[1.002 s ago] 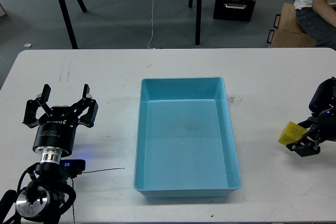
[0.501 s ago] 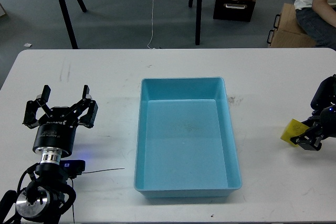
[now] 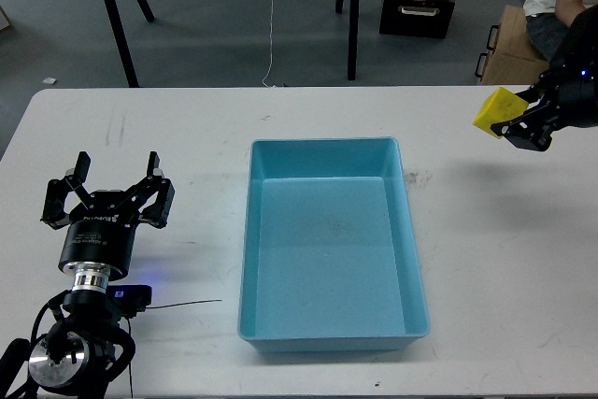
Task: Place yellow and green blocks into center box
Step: 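Lift the yellow cube and carry it over the blue bin, then lower the yellow cube into the bin center and release it, then withdraw the right gripper up and away from the bin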
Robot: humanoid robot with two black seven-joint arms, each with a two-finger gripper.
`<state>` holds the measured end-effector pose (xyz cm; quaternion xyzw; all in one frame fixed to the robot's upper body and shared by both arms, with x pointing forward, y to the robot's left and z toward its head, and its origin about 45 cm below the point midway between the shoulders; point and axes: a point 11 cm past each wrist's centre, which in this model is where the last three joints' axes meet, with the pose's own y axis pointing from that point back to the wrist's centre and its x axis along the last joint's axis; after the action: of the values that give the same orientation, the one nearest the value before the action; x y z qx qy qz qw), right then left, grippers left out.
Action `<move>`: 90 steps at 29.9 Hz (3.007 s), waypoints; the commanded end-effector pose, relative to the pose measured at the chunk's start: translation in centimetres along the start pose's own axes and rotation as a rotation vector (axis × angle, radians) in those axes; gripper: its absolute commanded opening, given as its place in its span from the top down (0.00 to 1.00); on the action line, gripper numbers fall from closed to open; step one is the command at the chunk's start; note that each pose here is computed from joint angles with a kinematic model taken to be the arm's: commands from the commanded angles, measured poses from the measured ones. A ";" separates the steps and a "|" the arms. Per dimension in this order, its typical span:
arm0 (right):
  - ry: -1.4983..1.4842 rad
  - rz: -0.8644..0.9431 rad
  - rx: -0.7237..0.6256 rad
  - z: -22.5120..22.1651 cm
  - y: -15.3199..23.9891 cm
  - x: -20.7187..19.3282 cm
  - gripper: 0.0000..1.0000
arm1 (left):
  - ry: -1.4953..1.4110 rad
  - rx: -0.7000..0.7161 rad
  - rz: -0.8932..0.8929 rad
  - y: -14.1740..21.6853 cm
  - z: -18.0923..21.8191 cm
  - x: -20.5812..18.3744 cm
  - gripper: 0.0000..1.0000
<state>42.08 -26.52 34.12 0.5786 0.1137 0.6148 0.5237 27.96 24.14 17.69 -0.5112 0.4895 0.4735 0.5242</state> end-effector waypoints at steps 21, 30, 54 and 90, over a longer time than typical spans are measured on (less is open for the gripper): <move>0.265 -0.129 0.368 -14.7 -12.7 6.7 0.99 | -0.003 -0.011 -0.012 -0.3 0.4 -0.3 0.00; 0.219 -0.143 0.443 -17.8 -14.7 5.4 0.96 | -0.004 -0.012 -0.014 -0.4 0.4 -0.4 0.00; 0.082 -0.125 0.406 -16.0 -15.4 5.7 0.03 | -0.007 -0.007 -0.031 -1.1 0.3 -0.9 0.00; -1.193 1.258 0.499 -0.7 -3.0 22.2 0.02 | -1.679 0.234 -0.479 -7.9 16.6 -10.8 0.00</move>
<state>48.10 -5.50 45.17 0.8589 -0.3560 0.3633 -0.0596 36.30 40.55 27.78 -0.0988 -0.0163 0.5625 0.8207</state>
